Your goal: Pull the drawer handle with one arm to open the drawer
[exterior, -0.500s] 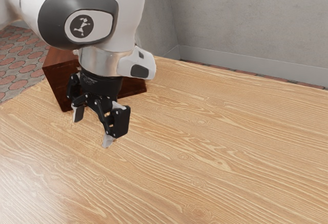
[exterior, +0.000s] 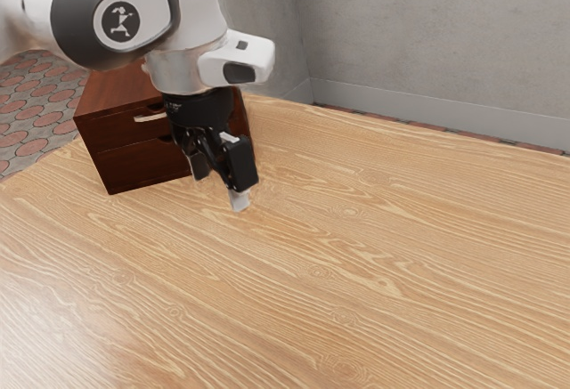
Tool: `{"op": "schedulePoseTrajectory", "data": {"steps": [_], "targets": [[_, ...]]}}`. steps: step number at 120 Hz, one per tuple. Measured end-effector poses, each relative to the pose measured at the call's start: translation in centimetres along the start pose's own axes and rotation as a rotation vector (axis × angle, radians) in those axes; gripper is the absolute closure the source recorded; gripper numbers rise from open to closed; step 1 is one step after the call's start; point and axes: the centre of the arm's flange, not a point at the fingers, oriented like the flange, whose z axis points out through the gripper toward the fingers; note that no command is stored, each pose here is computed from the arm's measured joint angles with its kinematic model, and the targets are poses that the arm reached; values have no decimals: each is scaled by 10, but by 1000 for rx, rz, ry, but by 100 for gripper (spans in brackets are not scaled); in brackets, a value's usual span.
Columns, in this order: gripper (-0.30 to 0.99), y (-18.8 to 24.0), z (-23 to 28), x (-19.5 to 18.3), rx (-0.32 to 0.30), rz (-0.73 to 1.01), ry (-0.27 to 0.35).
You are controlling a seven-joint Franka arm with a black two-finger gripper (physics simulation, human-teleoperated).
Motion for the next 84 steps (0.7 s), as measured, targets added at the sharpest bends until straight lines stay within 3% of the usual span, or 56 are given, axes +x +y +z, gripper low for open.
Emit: {"op": "schedulePoseTrajectory", "data": {"steps": [19,44,54,84], "targets": [[0,-59,41,6,19,201,8],[0,-123,36,33,89,368,175],[0,-149,30,41,125,408,215],[0,-251,71,39,162,433,190]]}}
